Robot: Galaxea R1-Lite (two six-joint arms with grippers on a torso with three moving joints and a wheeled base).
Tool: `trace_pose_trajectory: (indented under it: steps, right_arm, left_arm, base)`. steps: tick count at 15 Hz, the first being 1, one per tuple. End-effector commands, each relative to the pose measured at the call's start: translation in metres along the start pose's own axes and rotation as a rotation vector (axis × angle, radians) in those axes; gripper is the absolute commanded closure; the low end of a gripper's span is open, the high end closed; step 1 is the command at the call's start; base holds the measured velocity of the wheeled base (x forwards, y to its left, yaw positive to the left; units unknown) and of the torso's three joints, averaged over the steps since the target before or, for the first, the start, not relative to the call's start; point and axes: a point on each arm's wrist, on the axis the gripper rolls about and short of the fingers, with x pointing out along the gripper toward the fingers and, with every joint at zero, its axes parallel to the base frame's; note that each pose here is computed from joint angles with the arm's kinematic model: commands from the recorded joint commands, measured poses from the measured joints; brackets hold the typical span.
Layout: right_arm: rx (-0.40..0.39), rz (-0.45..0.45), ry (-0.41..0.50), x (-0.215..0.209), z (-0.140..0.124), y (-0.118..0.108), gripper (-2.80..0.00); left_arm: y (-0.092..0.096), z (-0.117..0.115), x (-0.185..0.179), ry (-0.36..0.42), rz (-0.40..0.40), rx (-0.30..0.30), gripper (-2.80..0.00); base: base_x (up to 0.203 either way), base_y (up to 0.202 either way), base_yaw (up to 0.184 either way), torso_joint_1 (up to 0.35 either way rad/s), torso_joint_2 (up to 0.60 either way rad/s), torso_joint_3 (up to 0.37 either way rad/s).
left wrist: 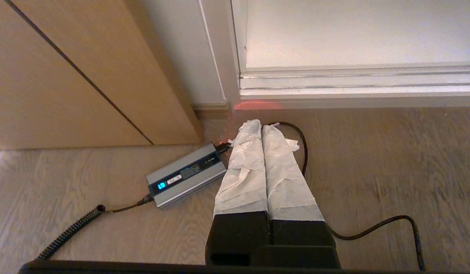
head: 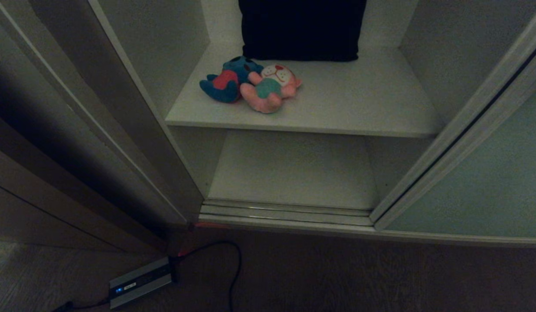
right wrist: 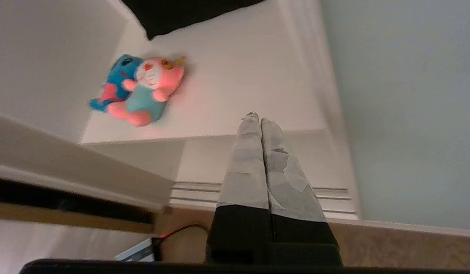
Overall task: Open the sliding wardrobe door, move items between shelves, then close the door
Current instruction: Close the door
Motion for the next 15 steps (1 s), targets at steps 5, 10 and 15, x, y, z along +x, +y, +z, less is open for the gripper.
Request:
trace_pose_trajectory:
  steps: [5,10,15]
  right_arm:
    - [0.069,-0.064,-0.042,-0.003,0.009,-0.011,0.00]
    - [0.082,-0.119,-0.041,0.008,0.010,-0.031,0.00]
    - [0.104,-0.136,-0.011,0.020,0.005,-0.045,0.00]
  left_arm:
    - [0.000,0.000,0.000,0.001,0.000,0.001,0.00]
    - [0.000,0.000,0.000,0.001,0.000,0.001,0.00]
    - [0.000,0.000,0.000,0.001,0.000,0.001,0.00]
  base:
    - [0.000,0.000,0.000,0.000,0.00,0.000]
    - [0.000,0.000,0.000,0.000,0.00,0.000]
    - [0.000,0.000,0.000,0.000,0.00,0.000]
